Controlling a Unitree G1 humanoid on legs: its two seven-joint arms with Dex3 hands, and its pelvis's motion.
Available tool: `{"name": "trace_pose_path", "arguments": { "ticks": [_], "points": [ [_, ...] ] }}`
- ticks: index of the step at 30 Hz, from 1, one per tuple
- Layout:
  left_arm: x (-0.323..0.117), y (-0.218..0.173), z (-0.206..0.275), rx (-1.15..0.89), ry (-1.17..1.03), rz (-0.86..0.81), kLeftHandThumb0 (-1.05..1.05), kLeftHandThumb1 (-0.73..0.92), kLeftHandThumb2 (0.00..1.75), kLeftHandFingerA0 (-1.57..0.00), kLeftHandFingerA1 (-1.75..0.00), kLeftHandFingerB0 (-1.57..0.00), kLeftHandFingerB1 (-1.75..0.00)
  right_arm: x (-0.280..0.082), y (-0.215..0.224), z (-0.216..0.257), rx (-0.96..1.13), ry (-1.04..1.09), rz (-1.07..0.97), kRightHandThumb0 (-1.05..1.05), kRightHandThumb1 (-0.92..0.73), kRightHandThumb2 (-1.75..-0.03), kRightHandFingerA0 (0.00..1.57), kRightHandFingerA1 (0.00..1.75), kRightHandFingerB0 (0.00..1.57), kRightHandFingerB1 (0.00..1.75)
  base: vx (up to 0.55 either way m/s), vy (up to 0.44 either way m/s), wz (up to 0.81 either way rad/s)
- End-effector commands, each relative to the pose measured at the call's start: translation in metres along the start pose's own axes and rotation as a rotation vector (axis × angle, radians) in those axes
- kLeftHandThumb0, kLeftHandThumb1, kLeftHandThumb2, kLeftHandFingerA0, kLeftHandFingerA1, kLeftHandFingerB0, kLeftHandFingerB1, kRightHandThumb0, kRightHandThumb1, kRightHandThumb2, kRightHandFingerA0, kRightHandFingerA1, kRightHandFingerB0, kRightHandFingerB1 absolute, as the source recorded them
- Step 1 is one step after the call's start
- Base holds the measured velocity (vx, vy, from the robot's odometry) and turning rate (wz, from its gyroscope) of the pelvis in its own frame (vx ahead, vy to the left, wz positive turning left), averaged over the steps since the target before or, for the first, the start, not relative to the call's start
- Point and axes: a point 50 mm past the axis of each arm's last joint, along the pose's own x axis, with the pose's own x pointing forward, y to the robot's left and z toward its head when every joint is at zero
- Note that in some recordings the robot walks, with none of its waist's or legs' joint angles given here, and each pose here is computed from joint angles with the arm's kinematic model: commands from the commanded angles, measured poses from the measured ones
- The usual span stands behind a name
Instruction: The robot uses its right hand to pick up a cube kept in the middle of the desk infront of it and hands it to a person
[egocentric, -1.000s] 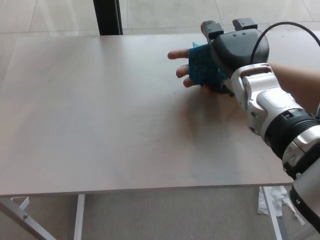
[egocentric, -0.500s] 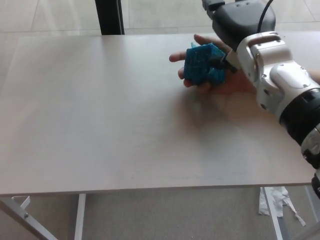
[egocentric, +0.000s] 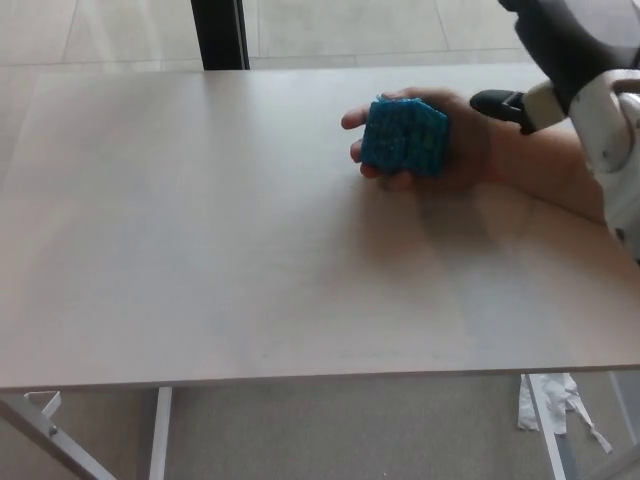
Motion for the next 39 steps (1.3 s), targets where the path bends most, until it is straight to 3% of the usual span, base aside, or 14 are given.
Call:
{"name": "trace_pose_path", "arguments": {
  "ticks": [1,9,12,15,16,17,19,20,22,23,31,32,33,39],
  "points": [
    [-0.006,0.022,0.003,0.038,0.004,0.054,-0.74,0.8,0.64,-0.55,-0.55,-0.45,-0.4,-0.267,-0.18,-0.109,0.386,0.132,-0.71,-0.52,-0.52,-0.56,0.7,0.49,0.49,0.38,0.0,0.0,0.0],
    [-0.009,0.028,-0.002,0.062,0.021,0.074,-0.75,0.8,0.64,-0.56,-0.56,-0.48,-0.4,-0.33,-0.157,-0.128,0.397,0.182,-0.961,-0.39,-0.57,-0.57,0.9,0.77,0.71,0.48,0.0,0.0,0.0],
    [-0.01,0.03,-0.002,0.064,0.024,0.082,-0.77,0.79,0.64,-0.54,-0.56,-0.48,-0.4,-0.342,-0.148,-0.131,0.389,0.178,-1.028,-0.38,-0.61,-0.58,0.81,0.81,0.73,0.51,0.0,0.0,0.0],
    [-0.011,0.034,-0.003,0.056,0.022,0.086,-0.75,0.79,0.63,-0.51,-0.56,-0.46,-0.41,-0.361,-0.126,-0.138,0.293,0.177,-1.061,-0.47,-0.62,-0.58,0.94,1.0,0.79,0.55,0.0,0.0,0.0],
    [-0.011,0.034,-0.003,0.054,0.02,0.087,-0.74,0.79,0.63,-0.51,-0.54,-0.46,-0.41,-0.368,-0.116,-0.141,0.258,0.169,-1.051,-0.5,-0.63,-0.6,0.98,1.25,0.8,0.59,0.0,0.0,0.0],
    [-0.012,0.034,-0.004,0.038,0.021,0.091,-0.73,0.78,0.63,-0.5,-0.54,-0.47,-0.42,-0.373,-0.107,-0.142,0.255,0.169,-1.029,-0.55,-0.51,-0.85,1.05,1.26,0.74,0.7,0.0,0.0,0.0],
    [-0.012,0.035,-0.006,0.027,0.032,0.098,-0.72,0.78,0.63,-0.5,-0.54,-0.47,-0.42,-0.379,-0.097,-0.141,0.26,0.175,-0.99,-0.4,-0.49,-0.96,1.27,1.33,0.74,0.79,0.0,0.0,0.0],
    [-0.012,0.035,-0.007,0.036,0.034,0.096,-0.73,0.79,0.64,-0.5,-0.54,-0.46,-0.41,-0.384,-0.09,-0.141,0.267,0.172,-0.961,-0.5,-0.65,-0.64,0.95,1.56,0.79,0.71,0.0,0.0,0.0],
    [-0.013,0.035,-0.009,0.043,0.034,0.086,-0.79,0.65,0.79,-0.48,-0.58,-0.4,-0.47,-0.395,-0.078,-0.144,0.253,0.202,-0.914,-0.52,-0.64,-0.64,0.92,1.58,0.8,0.71,0.0,0.0,0.0],
    [-0.013,0.035,-0.01,0.03,0.038,0.091,-0.74,0.78,0.63,-0.52,-0.54,-0.47,-0.42,-0.4,-0.075,-0.149,0.25,0.232,-0.904,-0.54,-0.64,-0.64,0.91,1.55,0.79,0.71,0.0,0.0,0.0],
    [-0.013,0.036,-0.012,-0.016,0.052,0.111,-0.71,0.77,0.63,-0.49,-0.55,-0.49,-0.43,-0.423,-0.055,-0.173,0.268,0.482,-0.879,-0.55,-0.66,-0.64,0.92,1.56,0.72,0.83,0.0,0.0,0.0],
    [-0.014,0.036,-0.012,-0.008,0.046,0.102,-0.73,0.77,0.63,-0.51,-0.58,-0.47,-0.43,-0.43,-0.042,-0.183,0.253,0.595,-0.85,-0.61,-0.54,-0.95,1.04,1.29,0.81,0.89,0.0,0.0,0.0],
    [-0.014,0.036,-0.012,-0.011,0.045,0.101,-0.73,0.77,0.63,-0.53,-0.59,-0.47,-0.43,-0.432,-0.037,-0.186,0.248,0.627,-0.837,-0.56,-0.66,-0.6,0.85,1.42,0.75,0.83,0.0,0.0,0.0],
    [-0.013,0.032,-0.013,0.008,0.037,0.094,-0.74,0.77,0.63,-0.53,-0.6,-0.47,-0.43,-0.45,0.019,-0.216,0.241,1.032,-0.66,-0.61,-0.69,-0.61,0.86,1.2,0.72,0.86,0.0,0.0,0.0]
  ]
}}
